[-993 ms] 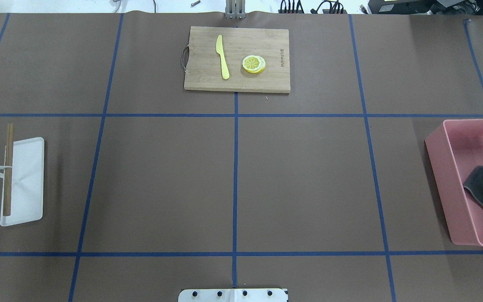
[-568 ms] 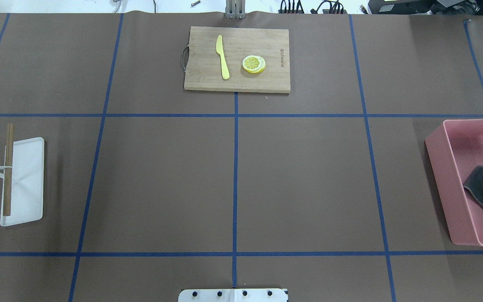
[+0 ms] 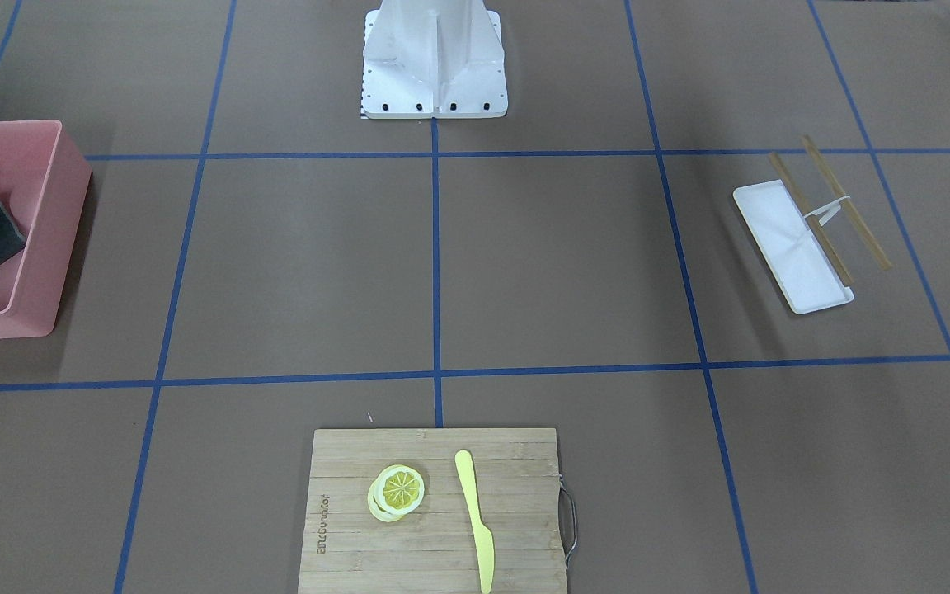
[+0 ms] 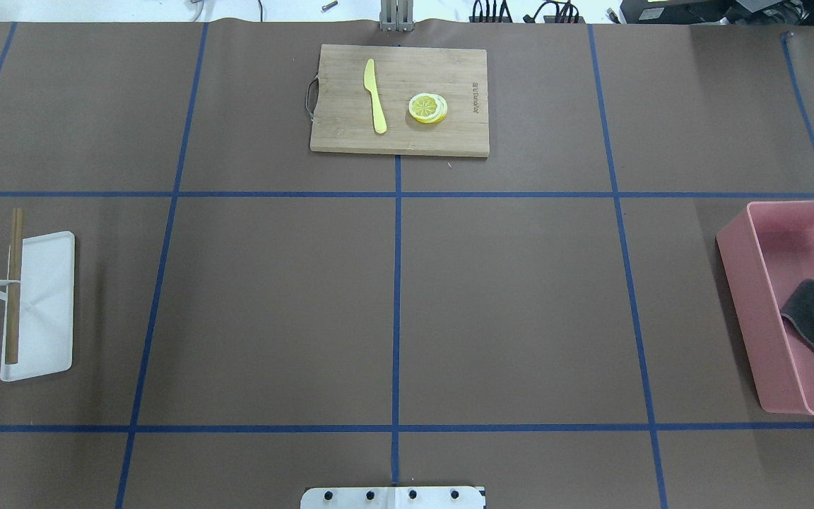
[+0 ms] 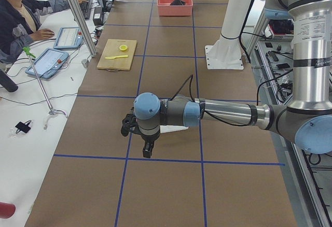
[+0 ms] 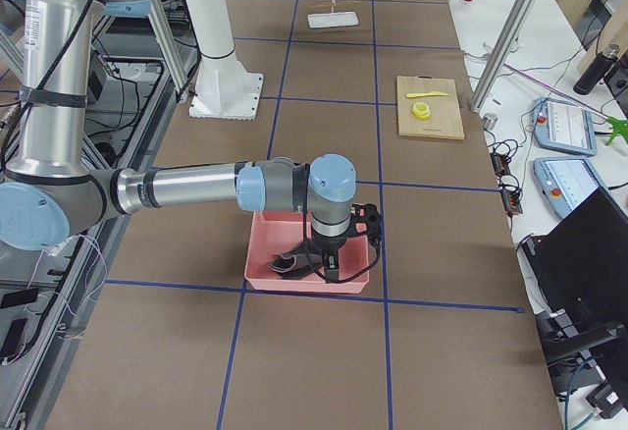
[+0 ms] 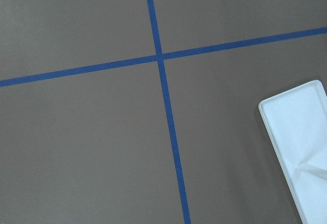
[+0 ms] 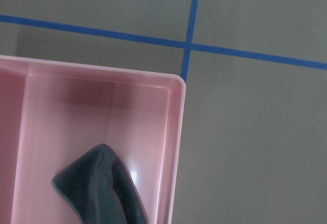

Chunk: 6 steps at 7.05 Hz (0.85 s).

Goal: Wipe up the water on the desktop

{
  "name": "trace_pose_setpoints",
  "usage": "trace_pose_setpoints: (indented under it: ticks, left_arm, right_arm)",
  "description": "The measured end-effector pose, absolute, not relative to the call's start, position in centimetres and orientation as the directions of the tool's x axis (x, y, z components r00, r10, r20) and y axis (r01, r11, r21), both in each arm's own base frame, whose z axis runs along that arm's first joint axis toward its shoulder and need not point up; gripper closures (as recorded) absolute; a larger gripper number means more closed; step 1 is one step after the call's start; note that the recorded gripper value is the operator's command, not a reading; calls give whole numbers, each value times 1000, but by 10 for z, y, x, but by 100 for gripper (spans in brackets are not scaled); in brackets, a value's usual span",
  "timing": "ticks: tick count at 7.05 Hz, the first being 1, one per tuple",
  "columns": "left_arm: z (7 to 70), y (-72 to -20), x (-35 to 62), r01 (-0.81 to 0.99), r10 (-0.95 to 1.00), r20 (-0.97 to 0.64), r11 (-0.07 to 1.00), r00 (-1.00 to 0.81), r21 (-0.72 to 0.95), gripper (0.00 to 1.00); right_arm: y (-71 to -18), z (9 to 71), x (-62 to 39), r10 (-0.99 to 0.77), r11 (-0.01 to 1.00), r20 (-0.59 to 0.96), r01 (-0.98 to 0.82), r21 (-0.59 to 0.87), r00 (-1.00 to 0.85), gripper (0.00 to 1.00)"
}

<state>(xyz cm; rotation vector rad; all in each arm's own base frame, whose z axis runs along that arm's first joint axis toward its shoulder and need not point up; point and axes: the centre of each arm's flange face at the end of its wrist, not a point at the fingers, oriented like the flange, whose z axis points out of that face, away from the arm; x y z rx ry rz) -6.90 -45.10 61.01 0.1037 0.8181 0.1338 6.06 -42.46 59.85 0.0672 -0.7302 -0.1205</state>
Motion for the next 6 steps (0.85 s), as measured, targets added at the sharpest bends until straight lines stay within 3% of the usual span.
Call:
trace_pose_setpoints:
  ticks: [6]
  left_arm:
    - [602,-458,-69,-72,161,-718,986,677,153,2]
  right_arm:
    - [-428,596,60,-137,990,661,86,108,738,0]
